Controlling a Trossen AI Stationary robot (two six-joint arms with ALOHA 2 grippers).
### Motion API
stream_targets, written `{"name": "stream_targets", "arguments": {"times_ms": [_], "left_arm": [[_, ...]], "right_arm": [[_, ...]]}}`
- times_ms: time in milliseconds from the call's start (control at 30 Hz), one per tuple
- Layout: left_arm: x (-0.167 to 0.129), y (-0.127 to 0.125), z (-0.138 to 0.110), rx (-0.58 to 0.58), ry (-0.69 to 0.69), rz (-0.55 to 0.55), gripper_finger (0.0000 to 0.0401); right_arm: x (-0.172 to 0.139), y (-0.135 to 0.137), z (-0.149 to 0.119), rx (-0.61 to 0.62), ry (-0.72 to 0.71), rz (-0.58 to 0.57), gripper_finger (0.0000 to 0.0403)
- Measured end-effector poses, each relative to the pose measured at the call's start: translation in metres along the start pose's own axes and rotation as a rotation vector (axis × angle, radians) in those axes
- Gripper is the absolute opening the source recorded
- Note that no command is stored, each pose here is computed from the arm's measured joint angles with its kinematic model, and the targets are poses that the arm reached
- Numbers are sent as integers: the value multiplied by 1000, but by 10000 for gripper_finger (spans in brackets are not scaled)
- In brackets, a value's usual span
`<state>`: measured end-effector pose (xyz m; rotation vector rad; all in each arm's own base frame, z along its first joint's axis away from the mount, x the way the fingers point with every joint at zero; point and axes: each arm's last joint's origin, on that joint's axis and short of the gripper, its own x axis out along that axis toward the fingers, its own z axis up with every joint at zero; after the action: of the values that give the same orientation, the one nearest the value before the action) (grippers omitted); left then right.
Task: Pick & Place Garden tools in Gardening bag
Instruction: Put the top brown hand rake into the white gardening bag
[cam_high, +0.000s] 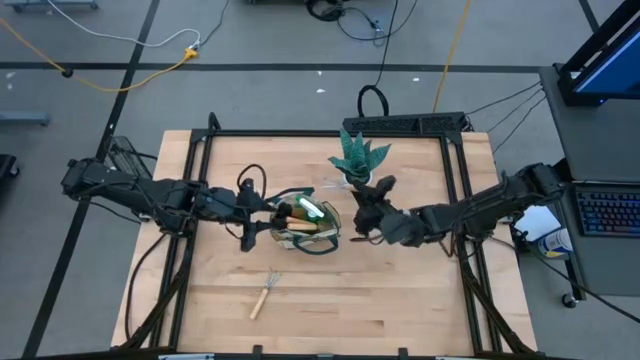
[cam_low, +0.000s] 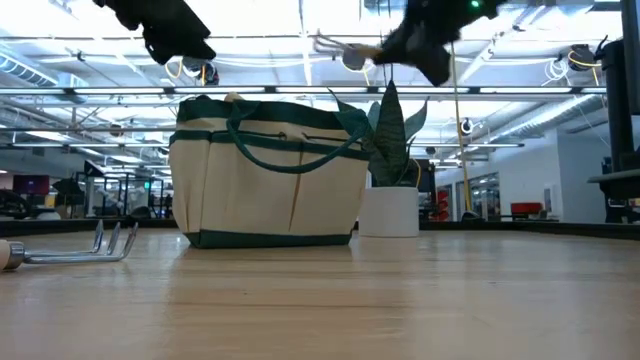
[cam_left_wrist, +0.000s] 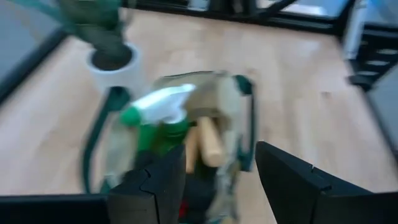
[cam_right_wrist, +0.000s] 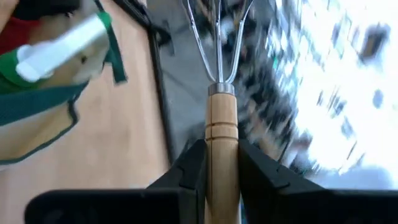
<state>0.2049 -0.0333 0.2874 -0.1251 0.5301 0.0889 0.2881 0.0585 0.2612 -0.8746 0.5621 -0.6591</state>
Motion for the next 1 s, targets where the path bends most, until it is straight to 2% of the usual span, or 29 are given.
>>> {"name": "stream_targets", "arguments": {"times_ms": [100, 267, 333, 433, 600, 700, 833, 1000], "left_arm": [[1, 7, -1, -7, 2, 95, 200], [13, 16, -5, -128, 50, 179, 200], [22, 20, -7, -151, 75, 205, 200], [34, 26, -13, -151, 150, 253, 200], [47, 40, -17, -166, 193, 311, 200], [47, 45, -17, -177, 203, 330, 200], [42, 49, -12, -173, 191, 340, 200], [33, 55, 2, -192, 142, 356, 200]], "right_arm": [[14, 3, 8, -207, -76, -9, 55], [42, 21, 7, -579, -74, -51, 55], [53, 31, 4, -674, -64, -53, 55], [61, 38, 4, -721, -36, -95, 55], [63, 39, 7, -785, -76, -120, 55], [62, 37, 11, -839, -60, -133, 55], [60, 34, 16, -985, -17, -151, 55], [60, 30, 25, -1007, -22, -140, 55]]}}
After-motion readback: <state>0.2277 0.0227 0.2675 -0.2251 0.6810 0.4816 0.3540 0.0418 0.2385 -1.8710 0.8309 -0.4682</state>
